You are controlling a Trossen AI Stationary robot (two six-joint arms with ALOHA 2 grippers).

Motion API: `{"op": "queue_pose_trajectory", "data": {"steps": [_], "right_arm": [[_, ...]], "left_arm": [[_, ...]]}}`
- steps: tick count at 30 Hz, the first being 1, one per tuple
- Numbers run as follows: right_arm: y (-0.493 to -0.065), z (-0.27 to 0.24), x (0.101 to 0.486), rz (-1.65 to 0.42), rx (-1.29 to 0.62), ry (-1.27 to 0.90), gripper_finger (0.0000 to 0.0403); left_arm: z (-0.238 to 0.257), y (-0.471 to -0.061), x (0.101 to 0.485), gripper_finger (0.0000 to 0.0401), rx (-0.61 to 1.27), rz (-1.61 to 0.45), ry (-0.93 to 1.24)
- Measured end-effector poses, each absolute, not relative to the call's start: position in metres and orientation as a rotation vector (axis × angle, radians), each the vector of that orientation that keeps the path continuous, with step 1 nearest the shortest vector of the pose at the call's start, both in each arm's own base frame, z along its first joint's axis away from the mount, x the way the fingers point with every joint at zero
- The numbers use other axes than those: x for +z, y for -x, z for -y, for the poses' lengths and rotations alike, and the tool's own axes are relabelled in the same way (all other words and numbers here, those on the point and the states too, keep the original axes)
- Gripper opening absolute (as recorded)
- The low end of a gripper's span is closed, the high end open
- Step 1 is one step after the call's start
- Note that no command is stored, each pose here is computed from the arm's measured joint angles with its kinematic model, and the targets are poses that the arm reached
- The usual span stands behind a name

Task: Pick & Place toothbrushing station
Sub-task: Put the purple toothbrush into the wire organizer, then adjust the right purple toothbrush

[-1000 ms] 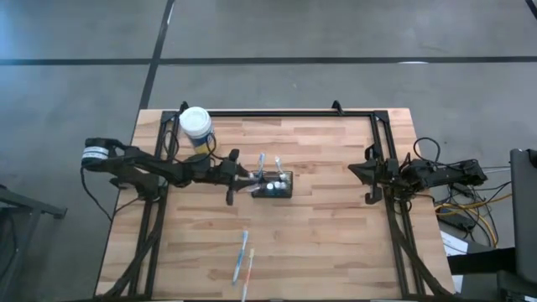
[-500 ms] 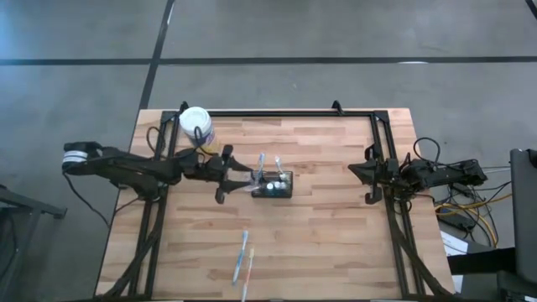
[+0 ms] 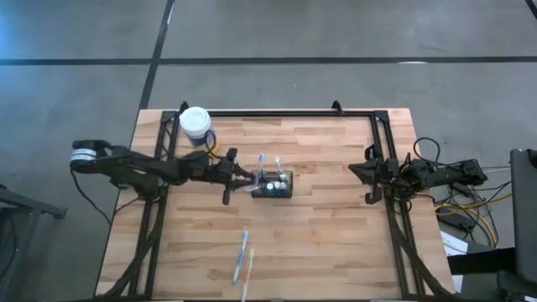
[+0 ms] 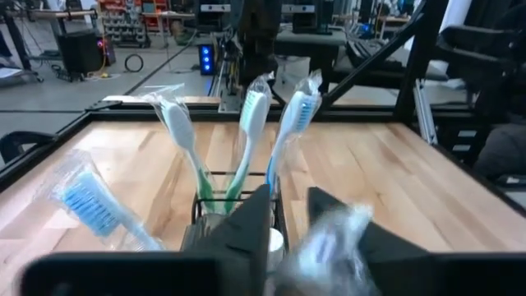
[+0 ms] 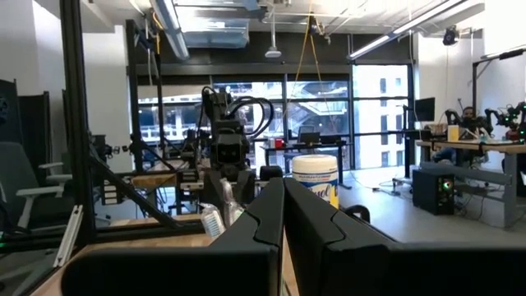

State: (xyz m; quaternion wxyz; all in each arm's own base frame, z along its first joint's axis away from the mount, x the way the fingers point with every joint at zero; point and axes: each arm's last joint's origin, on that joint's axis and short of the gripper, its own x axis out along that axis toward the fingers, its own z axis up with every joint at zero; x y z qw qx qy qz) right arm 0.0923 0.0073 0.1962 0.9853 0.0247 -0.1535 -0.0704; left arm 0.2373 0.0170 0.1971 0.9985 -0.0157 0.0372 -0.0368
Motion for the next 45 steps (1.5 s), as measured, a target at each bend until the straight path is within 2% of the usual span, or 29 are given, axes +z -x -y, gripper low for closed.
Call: {"op": "queue_pose_trajectory", "data": {"steps": [3, 15, 20, 28, 33, 36, 39, 45], "right_arm": [[-0.092, -0.007, 0.196, 0.309, -0.141, -0.049, 0.0008], [-0.092, -0.007, 0.196, 0.308, -0.142, -0.049, 0.0008], [-0.092, -0.007, 0.196, 0.308, -0.142, -0.05, 0.0008], [-0.092, -0.007, 0.196, 0.308, -0.141, -0.049, 0.0008], [-0.092, -0.007, 0.196, 0.308, -0.141, -0.051, 0.0008], [-0.092, -0.007, 0.196, 0.308, -0.141, -0.052, 0.0008], [-0.092, -0.007, 0.196, 0.307, -0.141, -0.052, 0.0008], [-0.092, -0.007, 0.196, 0.306, -0.141, -0.048, 0.0008]], "left_arm": [[-0.017, -0.239, 0.196, 0.0033, -0.074, -0.079, 0.008], [-0.02, -0.238, 0.197, 0.0039, -0.072, -0.08, -0.004], [-0.019, -0.236, 0.214, 0.008, -0.102, -0.003, -0.017], [-0.018, -0.232, 0.215, 0.0181, -0.119, -0.051, 0.005], [-0.018, -0.228, 0.23, 0.0226, -0.115, 0.022, -0.092], [-0.017, -0.22, 0.256, 0.0242, -0.11, 0.099, -0.107], [-0.015, -0.205, 0.272, 0.0249, -0.117, 0.052, -0.074], [-0.002, -0.177, 0.264, 0.024, -0.086, -0.103, -0.002]]}}
